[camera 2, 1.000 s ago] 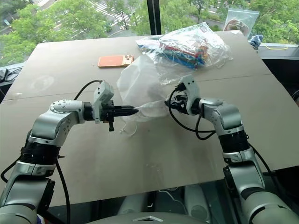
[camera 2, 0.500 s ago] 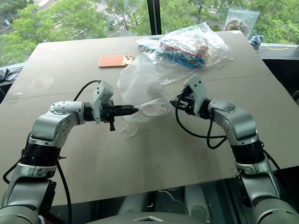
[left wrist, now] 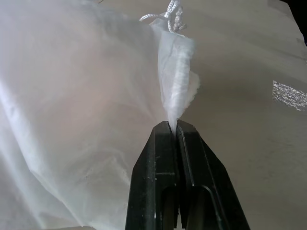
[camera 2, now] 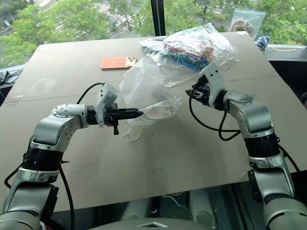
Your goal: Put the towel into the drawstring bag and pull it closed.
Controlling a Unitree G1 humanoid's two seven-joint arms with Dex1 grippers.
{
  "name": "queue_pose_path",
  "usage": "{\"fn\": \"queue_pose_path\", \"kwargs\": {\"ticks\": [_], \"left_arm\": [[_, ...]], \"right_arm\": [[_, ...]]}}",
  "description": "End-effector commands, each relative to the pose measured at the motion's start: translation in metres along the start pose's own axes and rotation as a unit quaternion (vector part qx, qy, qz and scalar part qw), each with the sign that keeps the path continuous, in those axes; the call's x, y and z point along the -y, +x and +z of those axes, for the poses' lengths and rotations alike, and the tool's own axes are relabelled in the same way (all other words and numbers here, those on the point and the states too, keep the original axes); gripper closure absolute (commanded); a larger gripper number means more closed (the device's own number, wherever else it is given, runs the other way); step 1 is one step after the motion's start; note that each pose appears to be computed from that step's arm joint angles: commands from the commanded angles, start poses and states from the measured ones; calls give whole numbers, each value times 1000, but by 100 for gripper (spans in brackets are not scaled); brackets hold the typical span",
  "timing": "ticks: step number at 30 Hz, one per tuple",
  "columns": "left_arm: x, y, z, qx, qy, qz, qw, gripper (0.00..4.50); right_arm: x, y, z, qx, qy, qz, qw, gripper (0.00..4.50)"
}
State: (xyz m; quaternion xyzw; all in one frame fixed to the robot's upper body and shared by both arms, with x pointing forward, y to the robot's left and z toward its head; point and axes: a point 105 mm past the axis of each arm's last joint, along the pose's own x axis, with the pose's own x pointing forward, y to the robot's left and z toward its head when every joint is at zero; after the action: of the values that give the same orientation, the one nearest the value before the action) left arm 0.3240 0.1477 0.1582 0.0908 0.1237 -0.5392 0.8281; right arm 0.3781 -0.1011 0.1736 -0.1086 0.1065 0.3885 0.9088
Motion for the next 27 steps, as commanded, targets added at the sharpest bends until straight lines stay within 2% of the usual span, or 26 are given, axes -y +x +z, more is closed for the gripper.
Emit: {"fn": "queue_pose_path", "kwargs": {"ticks": [1,11,20,27], "left_arm": [[4,-2,7,9,16,-2,1000,450],[6,-2,3,8,12,-3,1000,450],[6,-3,1,9,9,0,1000,450],[7,-2,0,9,10,-2,1000,450]], "right_arm": [[-3,3,17,18,-40,19,999,288],[-17,21,14,8,-71,63,995,288],[-26,23,10,1,-86,90,992,288],[-25,35,5,-7,-93,66,993,288]]}}
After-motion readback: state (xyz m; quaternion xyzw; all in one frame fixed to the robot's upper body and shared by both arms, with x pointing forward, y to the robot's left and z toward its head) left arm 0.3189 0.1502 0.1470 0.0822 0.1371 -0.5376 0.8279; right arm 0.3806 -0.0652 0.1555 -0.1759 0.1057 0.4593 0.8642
